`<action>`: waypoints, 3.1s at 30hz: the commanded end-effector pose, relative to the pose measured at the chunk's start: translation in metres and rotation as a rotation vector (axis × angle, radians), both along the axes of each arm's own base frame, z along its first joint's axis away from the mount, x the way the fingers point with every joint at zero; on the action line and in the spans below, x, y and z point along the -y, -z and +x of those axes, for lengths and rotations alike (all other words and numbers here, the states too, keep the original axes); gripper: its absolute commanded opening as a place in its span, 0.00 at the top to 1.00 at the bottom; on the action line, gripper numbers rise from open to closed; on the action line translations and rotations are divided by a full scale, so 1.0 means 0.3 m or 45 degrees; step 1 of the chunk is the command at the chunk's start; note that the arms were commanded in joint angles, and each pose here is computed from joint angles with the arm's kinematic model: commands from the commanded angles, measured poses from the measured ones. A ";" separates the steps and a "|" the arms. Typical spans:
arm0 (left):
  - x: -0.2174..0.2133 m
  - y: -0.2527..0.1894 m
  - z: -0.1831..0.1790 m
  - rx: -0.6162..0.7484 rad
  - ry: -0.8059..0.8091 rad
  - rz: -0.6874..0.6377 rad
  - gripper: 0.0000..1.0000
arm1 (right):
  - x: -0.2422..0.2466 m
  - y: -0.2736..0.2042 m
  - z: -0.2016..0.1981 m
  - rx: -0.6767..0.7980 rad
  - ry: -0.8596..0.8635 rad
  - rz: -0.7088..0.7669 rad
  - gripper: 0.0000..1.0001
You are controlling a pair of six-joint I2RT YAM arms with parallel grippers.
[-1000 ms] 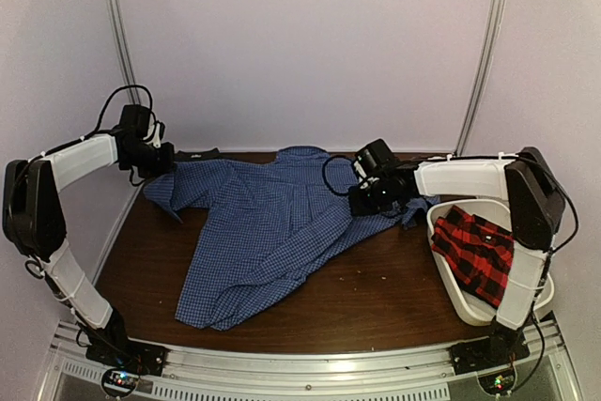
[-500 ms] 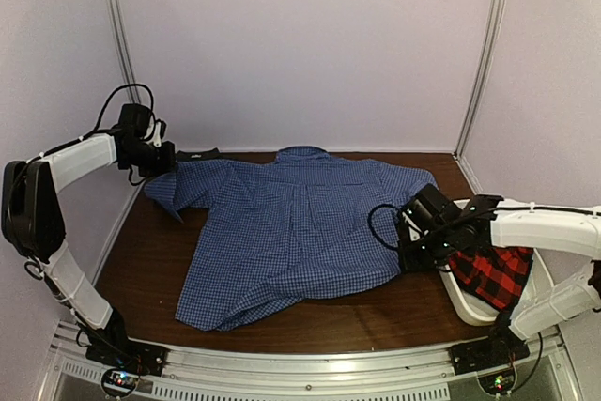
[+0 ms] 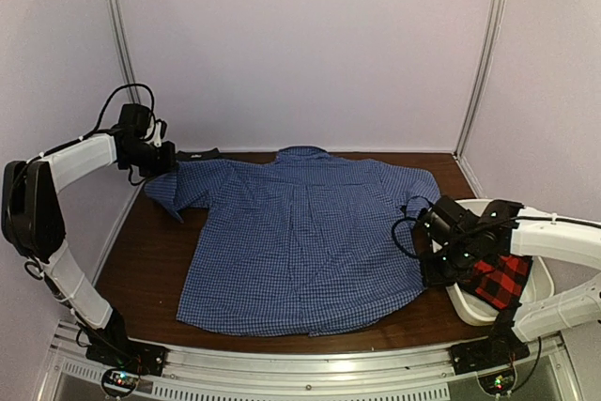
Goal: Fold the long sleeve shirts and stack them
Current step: Flatten out the crumpled shirt at the center of the board, then pass from the left arm to the right, then pick up the shirt from the center of the board.
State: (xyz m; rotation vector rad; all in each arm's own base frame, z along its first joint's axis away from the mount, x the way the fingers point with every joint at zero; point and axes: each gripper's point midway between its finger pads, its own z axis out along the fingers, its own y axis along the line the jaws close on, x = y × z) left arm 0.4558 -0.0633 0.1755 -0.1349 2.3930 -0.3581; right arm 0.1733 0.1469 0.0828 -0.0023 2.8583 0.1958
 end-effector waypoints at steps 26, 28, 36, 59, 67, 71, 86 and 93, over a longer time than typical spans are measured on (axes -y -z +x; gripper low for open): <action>0.293 -0.196 -0.055 0.100 0.277 -0.086 1.00 | -0.271 -0.507 0.240 0.809 -0.060 0.590 0.23; 0.333 -0.236 -0.069 0.118 0.304 -0.102 1.00 | -0.332 -0.570 0.283 0.923 -0.115 0.656 0.22; 0.550 -0.339 -0.139 0.150 0.461 -0.261 1.00 | -0.609 -0.682 0.391 1.184 -0.411 0.866 0.17; 0.735 -0.366 -0.211 0.117 0.567 -0.369 1.00 | -1.149 -0.459 0.579 1.083 -0.858 0.969 0.17; 0.737 -0.364 -0.196 0.111 0.539 -0.375 1.00 | -1.223 -0.402 0.610 1.009 -0.892 0.986 0.34; 0.738 -0.364 -0.189 0.120 0.519 -0.386 1.00 | -1.224 -0.380 0.628 0.967 -0.893 0.986 0.57; 0.646 -0.224 -0.228 0.058 0.267 -0.355 0.59 | -1.051 -0.473 0.797 0.818 -0.740 0.864 1.00; 0.491 -0.102 -0.432 -0.019 0.083 -0.354 0.50 | -0.934 -0.475 0.900 0.711 -0.670 0.863 1.00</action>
